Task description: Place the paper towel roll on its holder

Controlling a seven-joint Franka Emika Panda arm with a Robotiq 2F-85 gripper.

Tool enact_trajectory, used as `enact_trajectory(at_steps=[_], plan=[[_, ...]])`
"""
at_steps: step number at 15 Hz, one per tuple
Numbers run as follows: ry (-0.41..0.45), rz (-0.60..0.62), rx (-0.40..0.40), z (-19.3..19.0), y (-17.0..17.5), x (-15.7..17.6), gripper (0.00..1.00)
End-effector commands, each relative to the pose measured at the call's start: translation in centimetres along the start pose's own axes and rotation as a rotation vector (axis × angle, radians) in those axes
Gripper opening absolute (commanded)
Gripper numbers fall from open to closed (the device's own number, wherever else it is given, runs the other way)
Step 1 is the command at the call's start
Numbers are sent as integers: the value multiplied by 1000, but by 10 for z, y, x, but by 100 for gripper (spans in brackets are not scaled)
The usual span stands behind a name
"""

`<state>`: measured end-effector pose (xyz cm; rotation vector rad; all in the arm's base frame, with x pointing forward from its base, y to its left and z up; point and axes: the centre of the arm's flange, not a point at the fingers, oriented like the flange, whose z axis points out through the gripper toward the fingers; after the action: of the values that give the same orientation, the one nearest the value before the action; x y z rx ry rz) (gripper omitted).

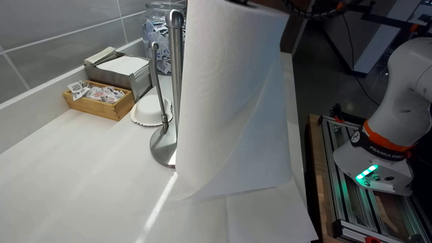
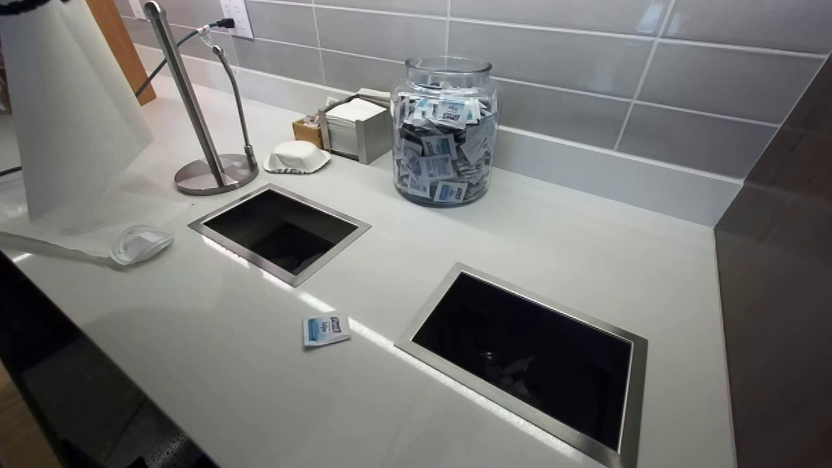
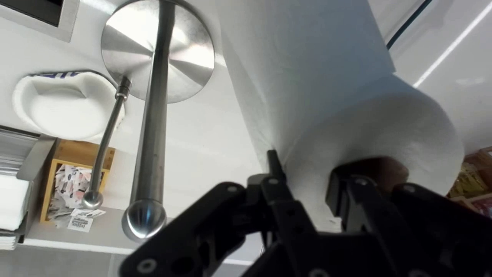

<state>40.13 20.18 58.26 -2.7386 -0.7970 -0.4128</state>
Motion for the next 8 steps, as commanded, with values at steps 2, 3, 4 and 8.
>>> enact_trajectory(at_steps=[2, 3, 4, 8], plan=[[40, 17, -33, -66, -12, -9, 7], [50, 28, -46, -79, -14, -10, 7], [59, 44, -64, -91, -15, -10, 7], [116, 74, -151, -132, -23, -11, 7]])
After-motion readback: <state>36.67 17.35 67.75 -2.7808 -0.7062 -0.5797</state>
